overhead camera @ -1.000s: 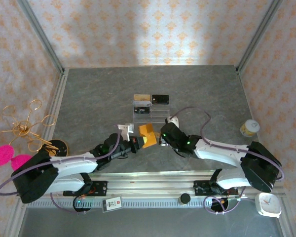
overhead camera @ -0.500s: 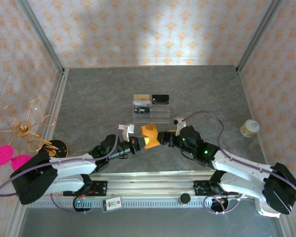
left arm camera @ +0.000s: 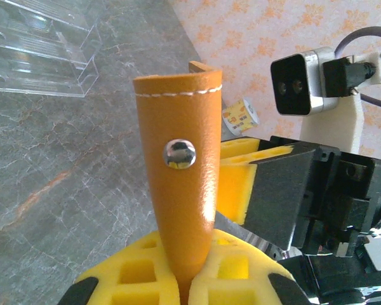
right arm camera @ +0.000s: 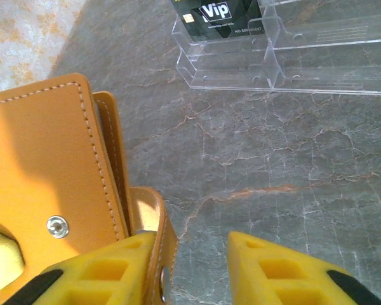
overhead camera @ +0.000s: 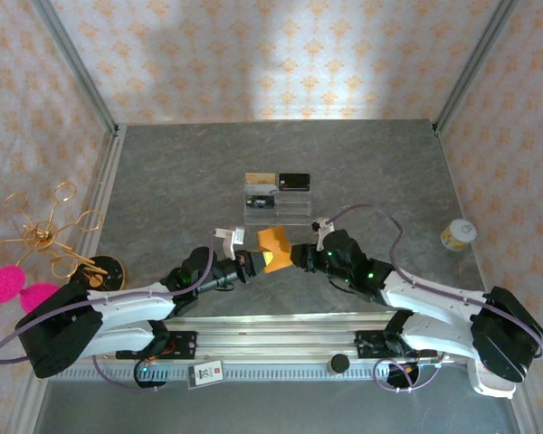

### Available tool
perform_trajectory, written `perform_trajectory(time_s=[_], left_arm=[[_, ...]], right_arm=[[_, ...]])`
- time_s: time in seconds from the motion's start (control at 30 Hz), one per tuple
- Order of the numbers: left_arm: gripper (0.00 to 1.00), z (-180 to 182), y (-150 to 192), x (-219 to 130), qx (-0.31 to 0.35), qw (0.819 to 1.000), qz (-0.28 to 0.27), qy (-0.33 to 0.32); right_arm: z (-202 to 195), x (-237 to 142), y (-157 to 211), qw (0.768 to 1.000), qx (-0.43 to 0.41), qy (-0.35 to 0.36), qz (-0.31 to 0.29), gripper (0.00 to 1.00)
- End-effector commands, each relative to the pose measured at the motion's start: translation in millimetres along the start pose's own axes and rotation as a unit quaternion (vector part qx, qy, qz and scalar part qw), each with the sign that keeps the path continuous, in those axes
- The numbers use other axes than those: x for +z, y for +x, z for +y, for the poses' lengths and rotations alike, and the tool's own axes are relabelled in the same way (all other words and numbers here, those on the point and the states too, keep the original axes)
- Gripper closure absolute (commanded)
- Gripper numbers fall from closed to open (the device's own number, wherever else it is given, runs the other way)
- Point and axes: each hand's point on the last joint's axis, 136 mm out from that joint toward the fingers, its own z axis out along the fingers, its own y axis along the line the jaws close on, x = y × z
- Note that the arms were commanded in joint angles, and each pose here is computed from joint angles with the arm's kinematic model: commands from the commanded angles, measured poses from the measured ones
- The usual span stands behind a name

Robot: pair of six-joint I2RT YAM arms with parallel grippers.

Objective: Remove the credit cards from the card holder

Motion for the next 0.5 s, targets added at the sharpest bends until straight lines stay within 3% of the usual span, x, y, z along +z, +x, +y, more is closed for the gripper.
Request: perform_trajectory(time_s=[0.0, 0.07, 0.1, 0.27, 0.47], left_arm=[[1.00, -17.6, -11.4, -1.5, 0.005, 0.999, -0.019, 0.039], [1.00, -16.7, -10.6, -1.0, 0.002, 0.999, -0.018, 0.039], [1.00, -15.2, -10.2, -0.5, 0.000, 0.999, -0.018, 0.036], [1.00, -3.4, -3.5, 4.8, -0.017, 1.000, -0.007, 0.018], [0.58, 32.9, 1.4, 8.3, -0.055, 0.997, 0.004, -0.046]], right_arm=[[17.1, 0.0, -18.8, 0.999, -0.001, -0.026, -0.021, 0.71], [20.0, 1.8, -18.2, 0.999, -0.004, -0.032, -0.016, 0.86], [20.5, 2.6, -17.1, 0.999, -0.006, -0.032, -0.012, 0.97], [5.0, 0.1, -13.7, 1.000, 0.015, 0.005, -0.011, 1.00], [-28.1, -2.5, 8.1, 0.994, 0.055, 0.087, 0.024, 1.00]])
